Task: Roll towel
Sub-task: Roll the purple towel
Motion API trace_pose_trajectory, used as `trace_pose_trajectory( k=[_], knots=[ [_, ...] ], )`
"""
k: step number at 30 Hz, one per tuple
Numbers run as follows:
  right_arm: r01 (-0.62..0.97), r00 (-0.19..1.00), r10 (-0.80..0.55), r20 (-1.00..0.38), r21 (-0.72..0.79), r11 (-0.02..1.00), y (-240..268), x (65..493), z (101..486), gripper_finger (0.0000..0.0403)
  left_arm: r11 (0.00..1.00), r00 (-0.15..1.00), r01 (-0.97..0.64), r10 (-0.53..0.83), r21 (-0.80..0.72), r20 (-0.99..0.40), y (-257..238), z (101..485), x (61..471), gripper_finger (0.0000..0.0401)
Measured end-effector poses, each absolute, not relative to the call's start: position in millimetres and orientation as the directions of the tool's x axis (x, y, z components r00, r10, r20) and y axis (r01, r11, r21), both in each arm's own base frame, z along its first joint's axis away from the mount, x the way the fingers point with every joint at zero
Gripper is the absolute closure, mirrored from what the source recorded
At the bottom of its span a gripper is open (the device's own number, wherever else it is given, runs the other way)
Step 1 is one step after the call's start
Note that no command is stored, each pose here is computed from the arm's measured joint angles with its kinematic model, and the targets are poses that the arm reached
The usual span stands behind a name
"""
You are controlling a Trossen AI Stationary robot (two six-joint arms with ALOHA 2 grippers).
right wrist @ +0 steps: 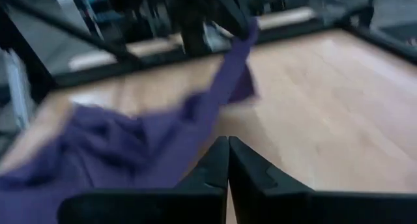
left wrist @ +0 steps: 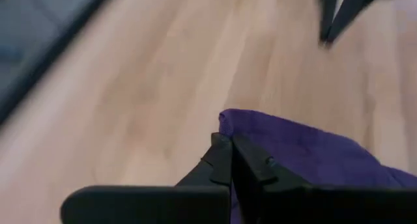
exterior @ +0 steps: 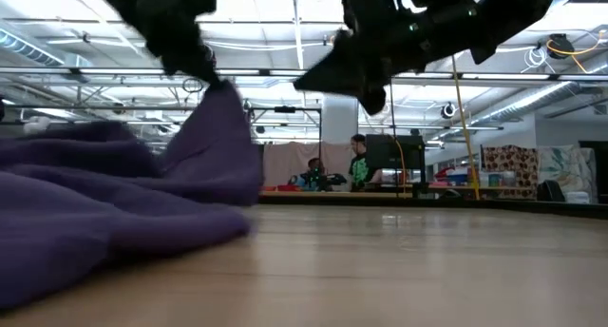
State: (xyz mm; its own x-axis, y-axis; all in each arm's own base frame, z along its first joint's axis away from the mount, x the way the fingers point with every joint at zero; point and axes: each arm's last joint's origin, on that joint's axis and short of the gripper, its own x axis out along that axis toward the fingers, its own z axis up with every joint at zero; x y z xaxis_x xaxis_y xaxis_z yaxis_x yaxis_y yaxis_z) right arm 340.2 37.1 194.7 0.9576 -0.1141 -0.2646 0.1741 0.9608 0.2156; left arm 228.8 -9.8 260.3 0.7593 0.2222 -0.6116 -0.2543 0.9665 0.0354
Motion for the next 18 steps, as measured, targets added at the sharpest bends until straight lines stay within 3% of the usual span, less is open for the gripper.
trace_pose_trajectory(
  k=[7,13,18],
  knots=[
    [0.188,0.959,-0.117,-0.256,0.276,0.943,37,340,195,0.0331,0.976,0.869,-0.179,0.216,0.125,-0.444,-11,286,240,0.0399],
    [0.171,0.940,-0.089,-0.329,0.229,0.958,49,341,180,0.0249,0.975,0.876,-0.174,0.216,0.135,-0.431,-11,287,241,0.0400],
    [0.190,0.897,-0.077,-0.435,0.221,0.957,59,342,152,0.0207,0.975,0.876,-0.170,0.215,0.142,-0.431,-11,287,241,0.0400]
  ],
)
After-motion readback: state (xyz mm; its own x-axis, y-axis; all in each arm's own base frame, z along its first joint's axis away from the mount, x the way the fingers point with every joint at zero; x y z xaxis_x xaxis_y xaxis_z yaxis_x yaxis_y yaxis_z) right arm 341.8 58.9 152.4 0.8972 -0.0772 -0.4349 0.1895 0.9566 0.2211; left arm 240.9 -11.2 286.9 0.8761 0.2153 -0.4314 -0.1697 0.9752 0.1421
